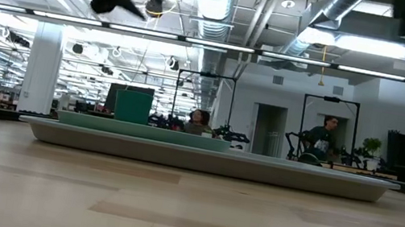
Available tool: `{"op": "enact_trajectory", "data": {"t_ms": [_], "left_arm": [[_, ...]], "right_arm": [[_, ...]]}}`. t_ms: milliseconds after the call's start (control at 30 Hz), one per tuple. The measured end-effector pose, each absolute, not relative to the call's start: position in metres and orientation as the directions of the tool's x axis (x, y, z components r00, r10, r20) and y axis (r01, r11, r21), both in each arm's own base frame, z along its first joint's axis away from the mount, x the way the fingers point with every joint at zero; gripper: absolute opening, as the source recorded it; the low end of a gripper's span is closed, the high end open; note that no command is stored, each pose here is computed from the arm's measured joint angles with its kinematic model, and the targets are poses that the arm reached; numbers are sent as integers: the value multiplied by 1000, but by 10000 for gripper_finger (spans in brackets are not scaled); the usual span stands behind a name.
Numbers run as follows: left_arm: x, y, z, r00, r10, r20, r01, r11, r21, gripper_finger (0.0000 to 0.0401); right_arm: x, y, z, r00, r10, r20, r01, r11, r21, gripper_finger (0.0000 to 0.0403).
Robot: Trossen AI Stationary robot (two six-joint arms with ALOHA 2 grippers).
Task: Pick and place plate/cup/fork/spoon on tray
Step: Put the orange fork on the gray tray to the right of the light green plate
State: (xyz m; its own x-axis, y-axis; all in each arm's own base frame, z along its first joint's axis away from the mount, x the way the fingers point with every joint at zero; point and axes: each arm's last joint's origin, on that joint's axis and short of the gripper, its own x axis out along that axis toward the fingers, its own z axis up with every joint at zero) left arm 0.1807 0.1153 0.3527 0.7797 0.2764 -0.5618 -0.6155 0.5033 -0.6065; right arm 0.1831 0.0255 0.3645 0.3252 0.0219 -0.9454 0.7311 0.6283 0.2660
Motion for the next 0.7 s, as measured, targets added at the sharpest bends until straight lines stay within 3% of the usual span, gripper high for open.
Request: {"op": "enact_trajectory", "data": {"t_ms": [267, 700], "left_arm": [[176, 103, 381, 884, 305, -354, -467, 586, -663, 220], [178, 104, 381, 887, 311, -342, -462, 609, -645, 220]], "right_arm": [[165, 81, 337, 243, 36, -969, 831, 508, 227, 209], [157, 150, 244, 296, 245, -923, 895, 268, 358, 209]]}}
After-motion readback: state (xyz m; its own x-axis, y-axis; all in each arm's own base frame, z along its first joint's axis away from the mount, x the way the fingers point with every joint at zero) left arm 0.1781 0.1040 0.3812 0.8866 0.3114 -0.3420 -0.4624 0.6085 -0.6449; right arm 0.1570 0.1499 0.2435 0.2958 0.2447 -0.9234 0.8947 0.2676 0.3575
